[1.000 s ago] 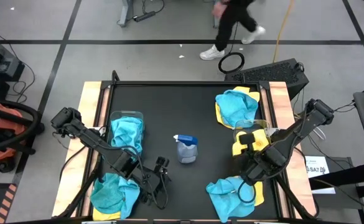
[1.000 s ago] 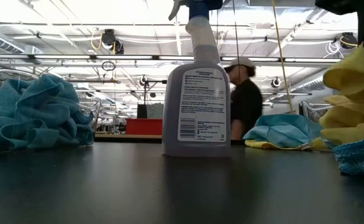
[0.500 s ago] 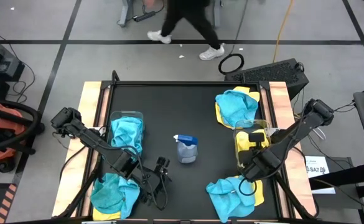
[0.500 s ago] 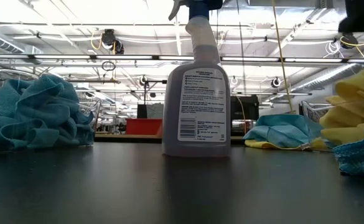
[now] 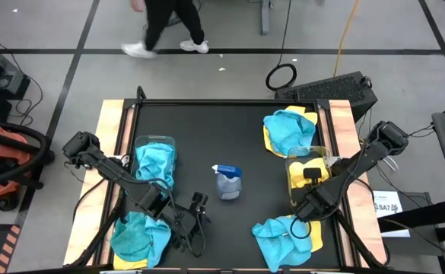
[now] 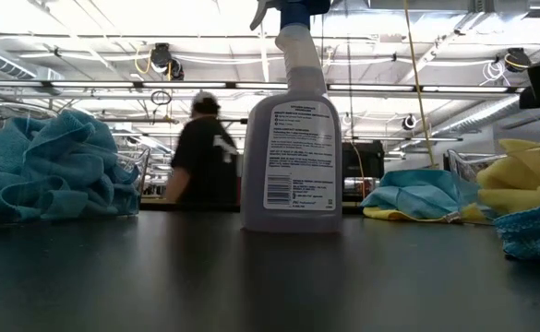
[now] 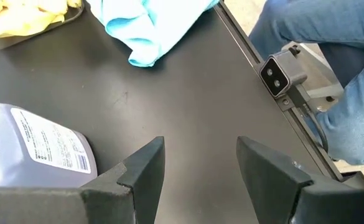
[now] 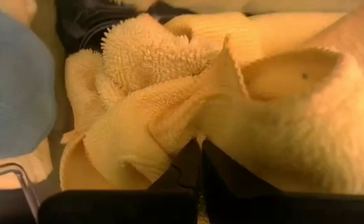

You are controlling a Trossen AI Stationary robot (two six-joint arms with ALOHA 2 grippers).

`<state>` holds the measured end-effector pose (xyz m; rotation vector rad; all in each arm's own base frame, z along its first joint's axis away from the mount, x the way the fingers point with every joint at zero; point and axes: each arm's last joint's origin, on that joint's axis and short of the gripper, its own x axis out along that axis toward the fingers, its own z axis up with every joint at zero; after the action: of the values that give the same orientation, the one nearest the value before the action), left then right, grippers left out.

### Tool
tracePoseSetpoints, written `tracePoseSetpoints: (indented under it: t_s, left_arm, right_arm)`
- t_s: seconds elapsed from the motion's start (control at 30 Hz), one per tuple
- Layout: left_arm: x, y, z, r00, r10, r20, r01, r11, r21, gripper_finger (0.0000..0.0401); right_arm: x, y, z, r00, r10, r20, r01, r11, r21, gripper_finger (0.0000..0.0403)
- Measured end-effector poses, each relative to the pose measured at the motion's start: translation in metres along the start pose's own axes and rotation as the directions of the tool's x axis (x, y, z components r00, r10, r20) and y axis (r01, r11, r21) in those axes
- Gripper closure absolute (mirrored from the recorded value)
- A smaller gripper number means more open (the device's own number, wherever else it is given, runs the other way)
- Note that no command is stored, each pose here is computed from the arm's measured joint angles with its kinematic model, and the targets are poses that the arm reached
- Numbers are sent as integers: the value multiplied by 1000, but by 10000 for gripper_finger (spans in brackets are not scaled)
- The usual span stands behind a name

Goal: Sort microfiber towel by color & place in baskets
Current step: Put the yellow microfiber cloth into the right transparent bin, then put the blue microfiber cloth into the left transparent bin

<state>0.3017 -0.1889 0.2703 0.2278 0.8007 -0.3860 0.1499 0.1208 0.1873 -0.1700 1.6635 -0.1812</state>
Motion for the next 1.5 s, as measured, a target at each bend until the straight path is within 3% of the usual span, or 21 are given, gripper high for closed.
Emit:
tracePoseSetpoints:
  t_s: [0.47,1.0,1.13,1.33,1.5]
  left_arm:
    - [5,0,0,1000,2,1,-2,1000,0,196]
    - [5,0,0,1000,4,1,-4,1000,0,196]
    - [6,0,0,1000,4,1,-4,1000,-1,196]
    - [15,-1,-3,1000,6,-19,-5,1000,3,196]
    - [28,-3,-7,998,8,-55,-7,1000,9,196]
  right_arm:
    - [-20,-16,-16,993,95,71,-100,992,79,360]
    - [-86,-35,-22,911,170,375,-229,966,118,222]
    - [-99,-31,-17,862,232,451,-293,953,71,194]
    - [-114,-19,0,717,347,605,-369,925,-92,167]
    - [-113,-5,15,688,385,616,-365,916,-165,163]
